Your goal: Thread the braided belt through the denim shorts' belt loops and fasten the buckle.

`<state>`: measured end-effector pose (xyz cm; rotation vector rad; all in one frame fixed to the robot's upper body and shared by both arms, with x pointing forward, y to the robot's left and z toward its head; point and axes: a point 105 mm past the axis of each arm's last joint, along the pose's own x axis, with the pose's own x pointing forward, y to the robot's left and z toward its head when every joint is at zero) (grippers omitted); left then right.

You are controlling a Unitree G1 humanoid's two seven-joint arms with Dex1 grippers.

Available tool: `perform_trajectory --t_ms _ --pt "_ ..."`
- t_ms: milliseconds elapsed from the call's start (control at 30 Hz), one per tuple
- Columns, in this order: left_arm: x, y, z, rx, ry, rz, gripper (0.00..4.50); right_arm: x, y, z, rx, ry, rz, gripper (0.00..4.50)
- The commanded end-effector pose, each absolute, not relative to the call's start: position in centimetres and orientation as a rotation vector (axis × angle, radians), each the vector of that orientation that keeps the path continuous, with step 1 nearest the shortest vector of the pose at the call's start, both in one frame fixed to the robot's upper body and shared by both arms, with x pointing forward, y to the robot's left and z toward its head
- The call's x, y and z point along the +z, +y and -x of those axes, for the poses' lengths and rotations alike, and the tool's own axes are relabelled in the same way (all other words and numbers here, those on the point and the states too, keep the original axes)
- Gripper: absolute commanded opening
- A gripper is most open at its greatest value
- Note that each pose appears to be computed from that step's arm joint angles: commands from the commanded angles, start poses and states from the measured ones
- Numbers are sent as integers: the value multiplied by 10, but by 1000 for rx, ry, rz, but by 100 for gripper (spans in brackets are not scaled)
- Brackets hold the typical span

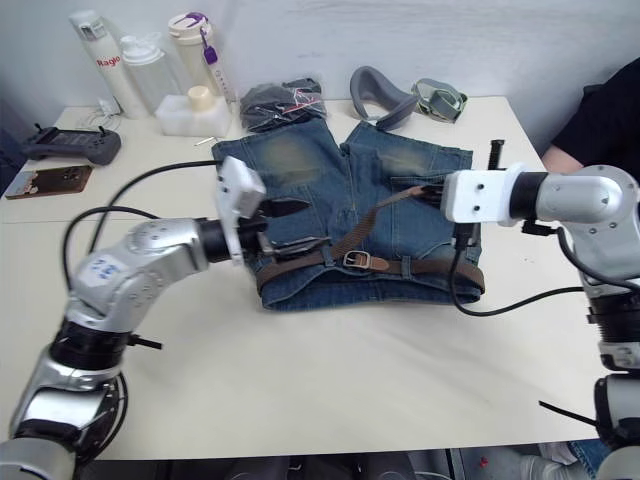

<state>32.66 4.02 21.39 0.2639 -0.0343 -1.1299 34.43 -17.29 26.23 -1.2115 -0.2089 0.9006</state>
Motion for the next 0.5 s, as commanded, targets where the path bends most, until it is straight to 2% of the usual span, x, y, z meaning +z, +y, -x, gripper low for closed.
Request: perform_trajectory --t_ms 33,300,400,500 --pt "229 21 -331 -1122 -168 -377 445 283 -163 -335 872 -276 1144 0" --pt "234 7 -347 -1084 -230 -410 445 285 -156 -326 876 -256 1074 0" --pt "234 6 -348 -1085 -240 -396 361 286 -156 -324 876 -253 1059 0" --pt "235 4 -347 -1095 -254 -408 242 285 -154 -322 894 -238 1030 0"
